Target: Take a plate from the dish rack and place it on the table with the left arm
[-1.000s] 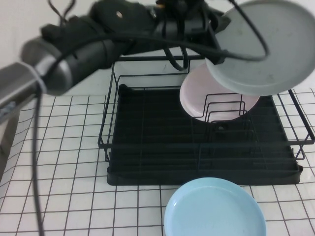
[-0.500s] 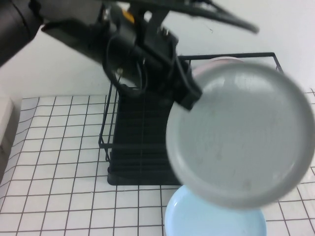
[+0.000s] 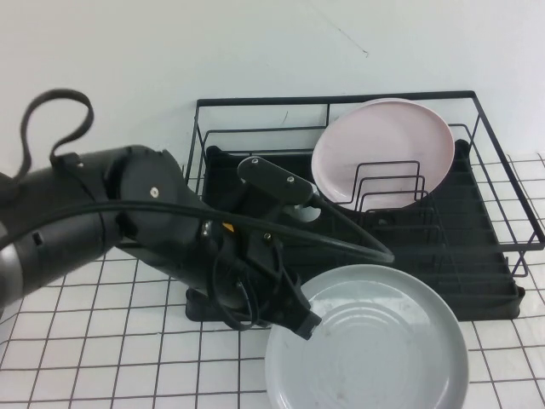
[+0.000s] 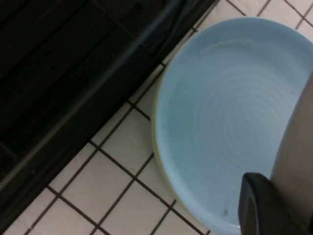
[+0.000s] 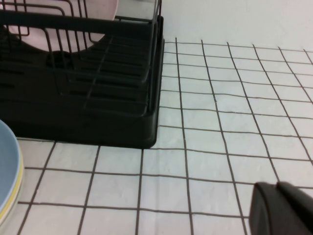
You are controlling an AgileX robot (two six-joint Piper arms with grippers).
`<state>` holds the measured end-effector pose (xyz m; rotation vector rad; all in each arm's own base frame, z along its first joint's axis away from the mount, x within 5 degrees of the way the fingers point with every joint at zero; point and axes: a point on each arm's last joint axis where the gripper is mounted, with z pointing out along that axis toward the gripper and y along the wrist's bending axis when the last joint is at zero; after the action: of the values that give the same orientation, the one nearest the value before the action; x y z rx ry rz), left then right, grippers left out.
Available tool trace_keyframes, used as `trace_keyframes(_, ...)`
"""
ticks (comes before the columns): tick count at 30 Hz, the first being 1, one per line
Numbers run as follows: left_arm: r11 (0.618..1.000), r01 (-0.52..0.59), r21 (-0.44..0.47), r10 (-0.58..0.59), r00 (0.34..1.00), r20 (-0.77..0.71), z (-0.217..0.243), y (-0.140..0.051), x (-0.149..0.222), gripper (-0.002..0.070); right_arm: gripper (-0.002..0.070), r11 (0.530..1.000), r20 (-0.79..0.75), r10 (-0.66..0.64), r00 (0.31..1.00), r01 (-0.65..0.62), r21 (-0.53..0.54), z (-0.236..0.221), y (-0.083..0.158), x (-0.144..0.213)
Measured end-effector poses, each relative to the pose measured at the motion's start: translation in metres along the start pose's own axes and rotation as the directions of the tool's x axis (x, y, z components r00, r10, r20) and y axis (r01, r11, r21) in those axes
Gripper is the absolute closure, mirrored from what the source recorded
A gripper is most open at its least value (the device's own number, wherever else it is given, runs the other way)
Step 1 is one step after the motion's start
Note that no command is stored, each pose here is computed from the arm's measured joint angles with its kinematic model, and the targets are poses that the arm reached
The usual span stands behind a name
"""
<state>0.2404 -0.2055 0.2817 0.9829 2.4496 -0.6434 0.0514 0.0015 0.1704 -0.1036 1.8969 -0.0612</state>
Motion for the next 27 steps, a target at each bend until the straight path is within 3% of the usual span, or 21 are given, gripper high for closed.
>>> trace_keyframes(10,0.999,0.046,-0.013,-0.047,0.999,-0.014,0.029,0.012,0.0,0.0634,0.068,1.0,0.0,0.0,1.0,0.0,0.0,0.0,0.0,0.0)
trace_keyframes(13,0.999,0.045,-0.013,-0.046,0.998,-0.032,0.036,0.014,0.002,0.056,0.068,1.0,0.0,0.0,1.0,0.0,0.0,0.0,0.0,0.0)
trace_keyframes(17,0.998,0.055,-0.027,-0.055,0.998,-0.003,0.038,0.016,-0.001,0.0393,0.068,1.0,0.0,0.0,1.0,0.0,0.0,0.0,0.0,0.0)
trace_keyframes(19,0.996,0.082,-0.038,-0.081,0.996,0.029,0.037,0.017,-0.004,0.0361,0.068,1.0,0.0,0.0,1.0,0.0,0.0,0.0,0.0,0.0)
trace_keyframes(22,0.994,0.093,-0.049,-0.089,0.992,0.086,0.027,0.015,-0.008,0.0403,0.068,1.0,0.0,0.0,1.0,0.0,0.0,0.0,0.0,0.0)
trace_keyframes(27,0.996,0.057,-0.067,-0.042,0.978,0.205,-0.008,0.005,-0.015,0.0616,0.068,1.0,0.0,0.0,1.0,0.0,0.0,0.0,0.0,0.0)
